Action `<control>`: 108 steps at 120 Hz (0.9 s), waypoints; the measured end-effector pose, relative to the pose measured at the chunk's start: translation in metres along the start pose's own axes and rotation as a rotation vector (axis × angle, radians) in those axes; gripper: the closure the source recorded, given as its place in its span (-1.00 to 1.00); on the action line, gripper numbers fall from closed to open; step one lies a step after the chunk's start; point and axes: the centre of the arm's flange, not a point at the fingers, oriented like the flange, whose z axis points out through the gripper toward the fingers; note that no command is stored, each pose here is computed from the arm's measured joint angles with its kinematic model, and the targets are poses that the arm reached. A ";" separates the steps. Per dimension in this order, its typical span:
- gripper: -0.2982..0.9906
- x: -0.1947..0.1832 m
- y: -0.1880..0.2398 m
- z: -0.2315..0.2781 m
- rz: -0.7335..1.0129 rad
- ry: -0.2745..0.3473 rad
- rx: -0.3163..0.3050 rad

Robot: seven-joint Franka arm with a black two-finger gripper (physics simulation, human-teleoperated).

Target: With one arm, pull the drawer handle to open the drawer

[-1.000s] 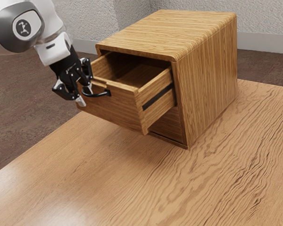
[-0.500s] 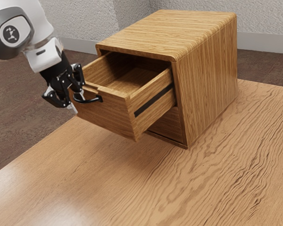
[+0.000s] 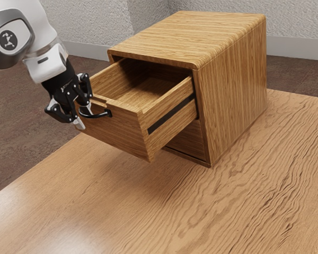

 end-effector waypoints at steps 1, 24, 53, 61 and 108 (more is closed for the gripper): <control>0.25 0.000 0.000 0.000 0.000 0.000 0.000; 0.31 -0.001 -0.005 0.003 -0.001 0.000 0.010; 0.35 -0.002 -0.004 -0.002 -0.003 0.000 0.024; 0.29 -0.003 -0.004 -0.003 -0.005 0.000 0.024; -0.04 -0.002 -0.002 -0.006 -0.003 0.000 0.023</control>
